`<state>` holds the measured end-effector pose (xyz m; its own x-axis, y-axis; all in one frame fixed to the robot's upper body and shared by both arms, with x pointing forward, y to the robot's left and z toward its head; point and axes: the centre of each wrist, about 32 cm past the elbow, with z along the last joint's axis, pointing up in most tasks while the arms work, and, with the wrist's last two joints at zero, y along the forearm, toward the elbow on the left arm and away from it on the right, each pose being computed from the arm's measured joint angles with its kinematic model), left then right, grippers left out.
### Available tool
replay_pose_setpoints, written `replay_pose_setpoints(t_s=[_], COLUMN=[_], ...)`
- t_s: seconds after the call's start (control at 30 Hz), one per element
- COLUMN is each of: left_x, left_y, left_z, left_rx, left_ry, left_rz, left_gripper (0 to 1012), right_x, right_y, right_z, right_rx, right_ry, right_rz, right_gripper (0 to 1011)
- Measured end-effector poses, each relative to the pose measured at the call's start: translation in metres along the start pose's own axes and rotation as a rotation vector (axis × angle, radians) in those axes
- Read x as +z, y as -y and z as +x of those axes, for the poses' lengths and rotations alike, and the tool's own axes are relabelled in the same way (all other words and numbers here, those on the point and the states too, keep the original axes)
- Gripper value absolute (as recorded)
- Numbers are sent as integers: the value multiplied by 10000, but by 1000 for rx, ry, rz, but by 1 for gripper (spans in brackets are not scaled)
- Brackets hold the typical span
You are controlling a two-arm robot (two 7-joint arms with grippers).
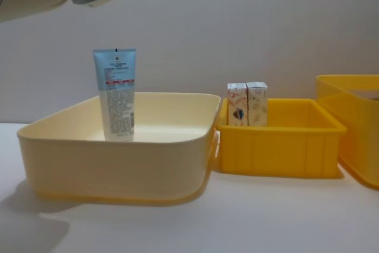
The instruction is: Bimanual collaborative sorting of washing and personal care products
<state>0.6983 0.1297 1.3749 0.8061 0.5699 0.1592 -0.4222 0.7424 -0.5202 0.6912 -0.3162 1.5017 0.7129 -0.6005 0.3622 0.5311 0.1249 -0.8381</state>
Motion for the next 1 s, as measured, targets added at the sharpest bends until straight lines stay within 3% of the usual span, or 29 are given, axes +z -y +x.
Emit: replay_pose_setpoints(t_s=[0.47,0.67,0.8,1.0], left_x=[0,0,0,0], left_y=[0,0,1,0], left_z=[0,0,0,0], left_rx=[0,0,0,0], left_ry=[0,0,0,0], left_rz=[0,0,0,0], left_gripper=[1000,1000,1000,1000], right_x=[-122,-105,-56,39], right_y=[-132,-176,-215,-225], right_z=[-95,-110,-104,-80], right_rx=[112,144,164,160], right_ry=[-43,-43,-40,-37], right_rz=[-194,-282,-369,-445], right_gripper=[1005,1005,1005,1005])
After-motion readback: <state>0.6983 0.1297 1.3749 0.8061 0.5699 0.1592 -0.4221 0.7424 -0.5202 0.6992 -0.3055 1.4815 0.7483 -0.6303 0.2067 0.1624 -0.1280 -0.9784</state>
